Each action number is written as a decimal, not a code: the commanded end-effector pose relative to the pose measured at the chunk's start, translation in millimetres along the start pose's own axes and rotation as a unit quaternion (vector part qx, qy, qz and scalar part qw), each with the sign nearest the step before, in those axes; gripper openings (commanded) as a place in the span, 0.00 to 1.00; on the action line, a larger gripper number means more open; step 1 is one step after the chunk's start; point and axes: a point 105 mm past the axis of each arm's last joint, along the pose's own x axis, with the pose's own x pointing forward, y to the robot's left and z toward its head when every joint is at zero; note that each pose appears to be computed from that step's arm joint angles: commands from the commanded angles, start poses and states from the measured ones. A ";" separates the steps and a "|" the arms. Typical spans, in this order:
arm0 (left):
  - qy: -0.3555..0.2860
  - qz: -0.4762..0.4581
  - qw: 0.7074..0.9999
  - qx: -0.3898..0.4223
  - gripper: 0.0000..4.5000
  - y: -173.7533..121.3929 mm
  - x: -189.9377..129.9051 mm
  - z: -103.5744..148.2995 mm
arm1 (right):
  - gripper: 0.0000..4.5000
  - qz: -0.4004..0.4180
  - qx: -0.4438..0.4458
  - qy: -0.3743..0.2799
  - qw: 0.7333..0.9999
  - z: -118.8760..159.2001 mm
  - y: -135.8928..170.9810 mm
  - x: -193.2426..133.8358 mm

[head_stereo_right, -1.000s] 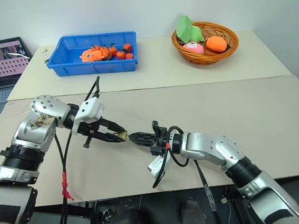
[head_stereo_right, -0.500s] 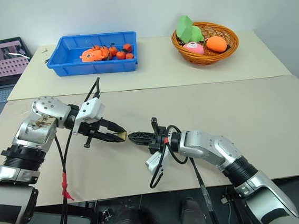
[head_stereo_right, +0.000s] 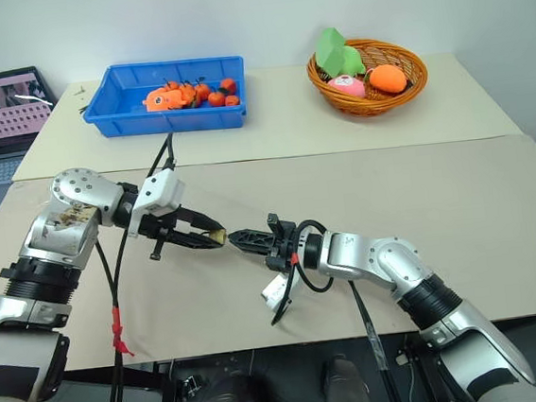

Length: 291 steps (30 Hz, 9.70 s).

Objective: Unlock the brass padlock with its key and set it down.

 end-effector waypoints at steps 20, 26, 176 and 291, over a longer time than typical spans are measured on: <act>-0.016 -0.011 0.999 0.034 0.18 -2.2 2.0 15.2 | 0.02 -0.036 0.343 0.052 0.937 -37.1 -34.7 16.0; -0.016 -0.010 0.999 0.033 0.18 -3.2 1.5 14.9 | 0.02 -0.025 0.245 0.047 0.968 -34.1 -38.5 12.5; -0.277 -0.012 0.751 -0.599 0.01 -10.2 2.2 -45.8 | 0.03 -0.010 0.030 -0.010 0.999 3.9 -18.4 -1.5; -0.278 0.003 0.782 -0.558 0.01 5.5 15.1 -31.9 | 0.03 0.037 0.076 0.104 0.991 -30.1 13.7 9.9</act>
